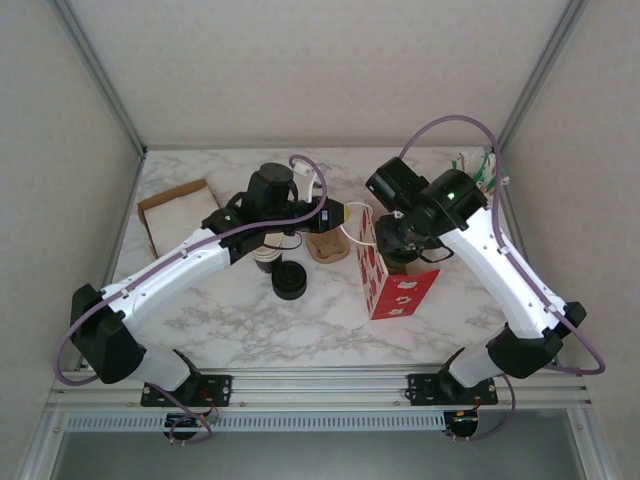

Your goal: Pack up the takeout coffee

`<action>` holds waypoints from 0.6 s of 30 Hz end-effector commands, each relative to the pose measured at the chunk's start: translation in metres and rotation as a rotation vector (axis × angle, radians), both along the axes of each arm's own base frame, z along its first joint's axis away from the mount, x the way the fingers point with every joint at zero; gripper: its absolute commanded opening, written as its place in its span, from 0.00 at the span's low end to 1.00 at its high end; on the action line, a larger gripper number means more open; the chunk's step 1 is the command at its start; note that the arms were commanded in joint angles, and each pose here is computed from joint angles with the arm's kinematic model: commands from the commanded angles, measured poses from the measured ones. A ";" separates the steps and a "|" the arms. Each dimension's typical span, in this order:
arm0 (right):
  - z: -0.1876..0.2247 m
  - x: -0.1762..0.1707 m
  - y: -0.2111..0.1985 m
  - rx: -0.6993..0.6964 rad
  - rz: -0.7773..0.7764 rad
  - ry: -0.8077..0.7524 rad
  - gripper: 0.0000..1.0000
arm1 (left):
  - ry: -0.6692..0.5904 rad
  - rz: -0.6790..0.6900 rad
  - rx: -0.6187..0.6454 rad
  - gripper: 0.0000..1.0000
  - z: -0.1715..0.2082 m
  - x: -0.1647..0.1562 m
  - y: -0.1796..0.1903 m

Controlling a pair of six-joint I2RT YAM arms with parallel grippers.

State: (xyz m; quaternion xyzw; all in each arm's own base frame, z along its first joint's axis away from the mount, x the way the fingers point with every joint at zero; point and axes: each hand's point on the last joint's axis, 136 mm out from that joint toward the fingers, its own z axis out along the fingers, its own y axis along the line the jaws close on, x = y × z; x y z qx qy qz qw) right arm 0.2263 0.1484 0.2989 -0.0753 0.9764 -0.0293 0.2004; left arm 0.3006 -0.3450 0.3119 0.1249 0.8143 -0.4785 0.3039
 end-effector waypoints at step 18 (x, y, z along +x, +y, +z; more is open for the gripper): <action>-0.048 -0.030 -0.031 -0.116 -0.004 0.266 0.64 | -0.018 0.009 0.028 0.00 -0.007 -0.003 0.004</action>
